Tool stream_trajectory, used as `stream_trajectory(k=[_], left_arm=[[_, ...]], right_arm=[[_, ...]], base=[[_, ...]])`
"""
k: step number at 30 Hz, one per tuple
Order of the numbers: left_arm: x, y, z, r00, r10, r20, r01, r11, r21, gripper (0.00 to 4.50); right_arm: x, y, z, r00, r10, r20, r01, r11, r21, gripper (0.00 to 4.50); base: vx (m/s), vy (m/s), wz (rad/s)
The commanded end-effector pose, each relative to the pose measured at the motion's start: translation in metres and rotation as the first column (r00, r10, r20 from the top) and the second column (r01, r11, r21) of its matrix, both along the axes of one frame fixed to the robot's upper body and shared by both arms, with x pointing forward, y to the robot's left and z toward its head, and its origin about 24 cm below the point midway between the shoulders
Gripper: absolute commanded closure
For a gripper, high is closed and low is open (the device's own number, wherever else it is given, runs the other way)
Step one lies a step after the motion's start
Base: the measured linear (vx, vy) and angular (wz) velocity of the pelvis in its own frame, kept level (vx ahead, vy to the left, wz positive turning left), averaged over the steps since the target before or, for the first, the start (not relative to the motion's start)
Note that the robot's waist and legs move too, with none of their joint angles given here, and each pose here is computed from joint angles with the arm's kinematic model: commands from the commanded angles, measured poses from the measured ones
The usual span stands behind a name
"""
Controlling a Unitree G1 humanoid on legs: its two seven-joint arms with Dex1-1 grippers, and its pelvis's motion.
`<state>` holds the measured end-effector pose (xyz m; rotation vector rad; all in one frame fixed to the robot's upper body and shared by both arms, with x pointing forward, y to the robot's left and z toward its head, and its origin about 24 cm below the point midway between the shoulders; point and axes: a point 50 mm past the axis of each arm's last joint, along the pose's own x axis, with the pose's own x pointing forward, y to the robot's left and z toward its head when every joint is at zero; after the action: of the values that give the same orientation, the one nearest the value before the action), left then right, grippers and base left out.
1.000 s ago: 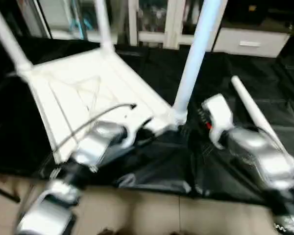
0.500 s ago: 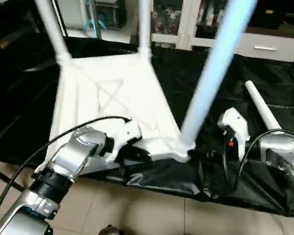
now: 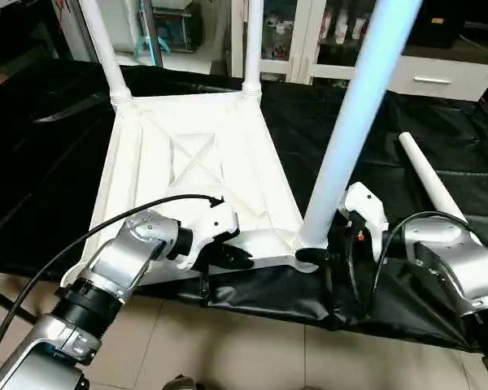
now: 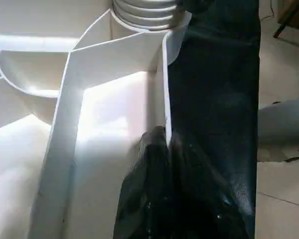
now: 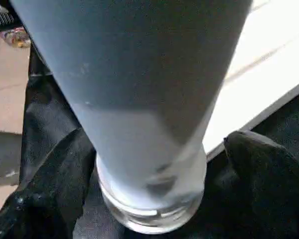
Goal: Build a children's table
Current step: Rotate leg to tighten
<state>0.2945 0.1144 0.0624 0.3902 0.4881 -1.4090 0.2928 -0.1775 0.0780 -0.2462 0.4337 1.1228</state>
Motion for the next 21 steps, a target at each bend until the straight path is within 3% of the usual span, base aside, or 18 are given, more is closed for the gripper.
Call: stream_trajectory(k=[1, 15, 21], left_arm=[[-0.001, -0.014, 0.011, 0.996, -0.076, 0.042, 0.078, 0.996, -0.05, 4.5], [0.0, -0.013, 0.009, 0.997, -0.061, 0.05, 0.063, 0.997, -0.048, 4.5], [0.001, -0.012, 0.008, 0.997, -0.058, 0.05, 0.06, 0.997, -0.046, 4.5]], right_arm=[[0.003, 0.006, 0.006, 0.999, 0.033, 0.033, -0.033, 0.999, -0.003, 0.37], [0.004, 0.002, -0.003, 0.998, 0.055, 0.022, -0.054, 0.998, -0.016, 1.66], [0.003, 0.003, -0.005, 0.998, 0.06, 0.018, -0.06, 0.998, -0.013, 1.77]], base=[[0.0, 0.0, 0.0], [0.0, 0.0, 0.0], [0.0, 0.0, 0.0]])
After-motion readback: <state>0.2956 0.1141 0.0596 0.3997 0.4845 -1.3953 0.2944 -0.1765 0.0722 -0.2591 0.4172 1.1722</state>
